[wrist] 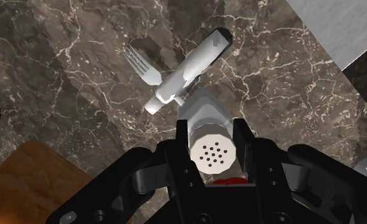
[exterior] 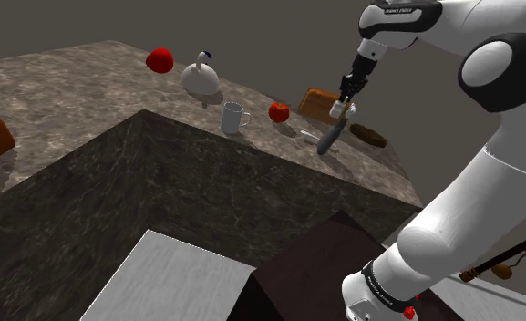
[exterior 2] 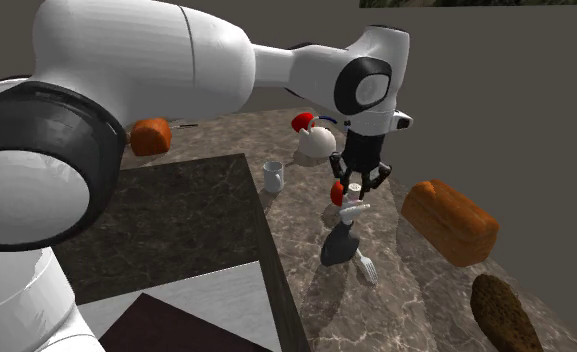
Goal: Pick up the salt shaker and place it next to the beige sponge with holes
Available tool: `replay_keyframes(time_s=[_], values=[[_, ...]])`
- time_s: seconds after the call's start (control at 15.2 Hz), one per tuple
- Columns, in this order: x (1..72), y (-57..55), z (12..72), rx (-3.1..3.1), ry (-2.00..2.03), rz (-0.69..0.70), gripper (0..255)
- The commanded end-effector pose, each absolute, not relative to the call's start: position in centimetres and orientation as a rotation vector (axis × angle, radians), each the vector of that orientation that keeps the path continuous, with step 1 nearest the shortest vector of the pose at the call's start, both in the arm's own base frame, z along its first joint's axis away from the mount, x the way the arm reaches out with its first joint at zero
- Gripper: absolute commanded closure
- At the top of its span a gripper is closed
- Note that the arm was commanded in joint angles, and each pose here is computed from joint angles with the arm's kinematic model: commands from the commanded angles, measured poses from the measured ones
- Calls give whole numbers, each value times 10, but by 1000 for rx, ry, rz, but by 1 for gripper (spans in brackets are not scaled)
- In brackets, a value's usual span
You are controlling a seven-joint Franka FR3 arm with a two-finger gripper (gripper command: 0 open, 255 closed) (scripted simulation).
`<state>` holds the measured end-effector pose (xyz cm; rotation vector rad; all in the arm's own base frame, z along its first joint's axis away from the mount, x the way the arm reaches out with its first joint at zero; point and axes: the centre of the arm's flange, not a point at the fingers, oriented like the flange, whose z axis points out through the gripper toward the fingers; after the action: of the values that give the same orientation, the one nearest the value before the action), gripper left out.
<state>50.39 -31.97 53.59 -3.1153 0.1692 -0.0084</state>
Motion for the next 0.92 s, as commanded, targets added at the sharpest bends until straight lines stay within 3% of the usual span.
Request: replay_keyframes(time_s=[0.0, 0.86], values=[[487, -338, 534, -3115, 167, -9, 255], [368, -463, 535, -3115, 167, -9, 255]])
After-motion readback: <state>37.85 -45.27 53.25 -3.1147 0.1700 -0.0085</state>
